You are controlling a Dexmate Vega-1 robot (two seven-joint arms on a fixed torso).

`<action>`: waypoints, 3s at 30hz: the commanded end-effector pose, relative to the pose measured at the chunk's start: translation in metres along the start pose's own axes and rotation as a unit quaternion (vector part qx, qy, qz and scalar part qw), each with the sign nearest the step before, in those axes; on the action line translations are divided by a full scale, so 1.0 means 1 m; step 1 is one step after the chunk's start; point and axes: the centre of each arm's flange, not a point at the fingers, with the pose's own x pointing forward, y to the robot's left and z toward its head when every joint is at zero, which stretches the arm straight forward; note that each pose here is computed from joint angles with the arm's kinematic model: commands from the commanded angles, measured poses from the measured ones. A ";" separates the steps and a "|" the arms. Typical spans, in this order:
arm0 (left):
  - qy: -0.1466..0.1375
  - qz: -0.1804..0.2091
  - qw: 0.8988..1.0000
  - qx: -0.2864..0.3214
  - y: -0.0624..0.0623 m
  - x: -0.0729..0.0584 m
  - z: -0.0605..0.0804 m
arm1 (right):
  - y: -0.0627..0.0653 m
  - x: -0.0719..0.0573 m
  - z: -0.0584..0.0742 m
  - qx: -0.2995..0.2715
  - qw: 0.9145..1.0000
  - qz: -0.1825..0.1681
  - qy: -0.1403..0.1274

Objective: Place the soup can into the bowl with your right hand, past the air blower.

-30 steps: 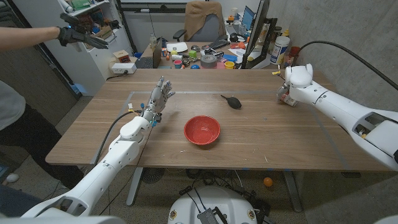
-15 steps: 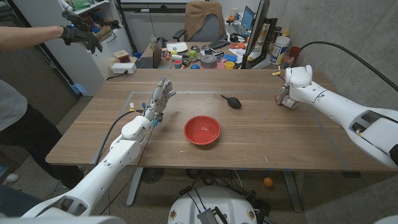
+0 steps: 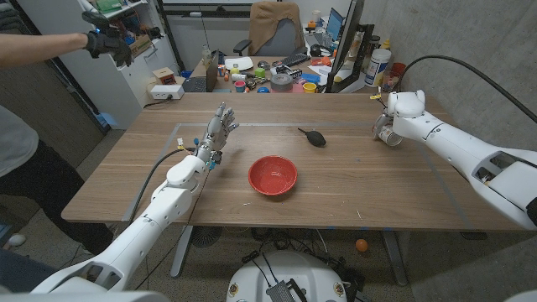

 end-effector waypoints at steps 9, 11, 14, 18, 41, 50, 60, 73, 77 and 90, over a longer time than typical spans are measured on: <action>0.002 -0.009 1.000 0.001 0.002 0.011 0.000 | -0.022 -0.024 -0.001 0.057 0.992 -0.103 -0.046; 0.002 -0.012 1.000 0.001 0.002 0.014 0.000 | -0.026 -0.030 0.002 0.052 0.991 -0.111 -0.052; 0.002 -0.014 1.000 0.000 0.002 0.015 0.000 | -0.029 -0.037 0.006 0.047 0.990 -0.119 -0.060; 0.002 -0.017 1.000 -0.001 0.003 0.016 0.000 | -0.033 -0.045 0.013 0.028 0.989 -0.131 -0.067; 0.000 -0.026 1.000 -0.007 0.013 0.020 -0.005 | -0.055 -0.100 0.078 -0.028 0.970 -0.172 -0.167; -0.002 -0.030 0.999 -0.011 0.015 0.020 -0.007 | -0.063 -0.121 0.107 -0.045 0.958 -0.187 -0.211; -0.006 -0.030 0.999 -0.012 0.021 0.019 -0.005 | -0.068 -0.150 0.132 -0.052 0.940 -0.202 -0.270; -0.006 -0.031 0.999 -0.013 0.025 0.019 -0.006 | -0.064 -0.196 0.169 -0.088 0.905 -0.227 -0.349; -0.005 -0.033 0.999 -0.012 0.026 0.019 -0.006 | -0.061 -0.208 0.180 -0.095 0.894 -0.233 -0.370; -0.005 -0.033 0.999 -0.012 0.030 0.017 -0.005 | -0.049 -0.247 0.212 -0.128 0.858 -0.246 -0.432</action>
